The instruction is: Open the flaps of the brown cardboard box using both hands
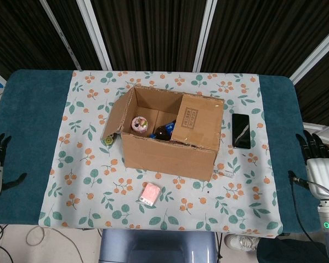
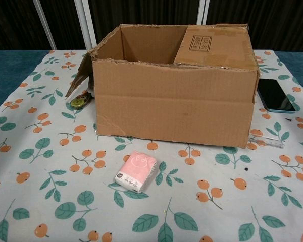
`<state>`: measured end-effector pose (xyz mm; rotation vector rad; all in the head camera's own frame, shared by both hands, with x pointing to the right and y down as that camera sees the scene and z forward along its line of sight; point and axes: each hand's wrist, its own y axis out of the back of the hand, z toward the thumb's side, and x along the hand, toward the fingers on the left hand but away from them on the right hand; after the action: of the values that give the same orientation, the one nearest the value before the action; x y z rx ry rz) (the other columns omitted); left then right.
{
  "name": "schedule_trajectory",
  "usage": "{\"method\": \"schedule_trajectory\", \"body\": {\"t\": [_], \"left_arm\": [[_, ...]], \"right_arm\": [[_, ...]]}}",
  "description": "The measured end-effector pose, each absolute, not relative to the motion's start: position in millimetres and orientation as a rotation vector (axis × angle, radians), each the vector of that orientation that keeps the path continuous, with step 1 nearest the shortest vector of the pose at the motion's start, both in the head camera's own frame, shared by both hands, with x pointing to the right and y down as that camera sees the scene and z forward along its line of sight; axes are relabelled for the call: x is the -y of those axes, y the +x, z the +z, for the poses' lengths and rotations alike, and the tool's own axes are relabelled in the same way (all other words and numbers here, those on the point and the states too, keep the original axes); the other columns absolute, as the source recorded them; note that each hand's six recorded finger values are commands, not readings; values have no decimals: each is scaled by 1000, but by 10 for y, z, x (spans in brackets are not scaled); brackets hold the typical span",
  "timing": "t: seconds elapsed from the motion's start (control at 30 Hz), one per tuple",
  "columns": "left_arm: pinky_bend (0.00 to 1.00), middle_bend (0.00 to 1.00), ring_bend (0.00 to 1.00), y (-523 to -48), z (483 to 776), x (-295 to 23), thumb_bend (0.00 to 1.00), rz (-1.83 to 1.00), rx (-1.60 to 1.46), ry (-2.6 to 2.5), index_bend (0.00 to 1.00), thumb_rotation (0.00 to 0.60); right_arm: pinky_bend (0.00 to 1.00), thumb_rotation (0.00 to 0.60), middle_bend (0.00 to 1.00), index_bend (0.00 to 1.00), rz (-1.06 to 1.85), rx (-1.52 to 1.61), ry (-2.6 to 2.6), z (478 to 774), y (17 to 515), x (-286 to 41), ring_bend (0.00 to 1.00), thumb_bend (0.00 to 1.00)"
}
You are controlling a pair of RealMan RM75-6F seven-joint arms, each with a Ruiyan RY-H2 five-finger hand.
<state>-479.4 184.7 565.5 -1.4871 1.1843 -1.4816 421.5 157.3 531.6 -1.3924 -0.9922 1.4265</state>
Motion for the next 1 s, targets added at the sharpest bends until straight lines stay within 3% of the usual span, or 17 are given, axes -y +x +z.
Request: {"method": "schedule_trajectory", "body": {"t": [0.2,0.27,0.37,0.5,1.0], "left_arm": [[2,0,0,-4786,5670,-1870,126,-1445,-1206,-1522,0,600],[2,0,0,-4798,5695,-1880,126,-1449,-1222,-1550,0,600],[2,0,0,-4822,5717,-1872,125,-1453,-1238,-1574,0,600],[3,0,0,-4824,5720,-1863,125,-1447,-1242,-1583,0,600],[2,0,0,-4813,5742,-1842,126,-1448,-1255,-1603,0,600]], "right_arm": [[216,600,67,63,1279,865,-1425,5194,3638,-1084,60,361],[237,600,128,154,1229,809,-1452,5177,3386,-898,125,455],[275,600,222,246,1161,708,-1487,5178,2991,-633,213,727],[290,600,275,359,1090,565,-1529,5217,2464,-355,255,973],[295,600,290,405,997,215,-1578,5756,1205,2,261,1000]]}}
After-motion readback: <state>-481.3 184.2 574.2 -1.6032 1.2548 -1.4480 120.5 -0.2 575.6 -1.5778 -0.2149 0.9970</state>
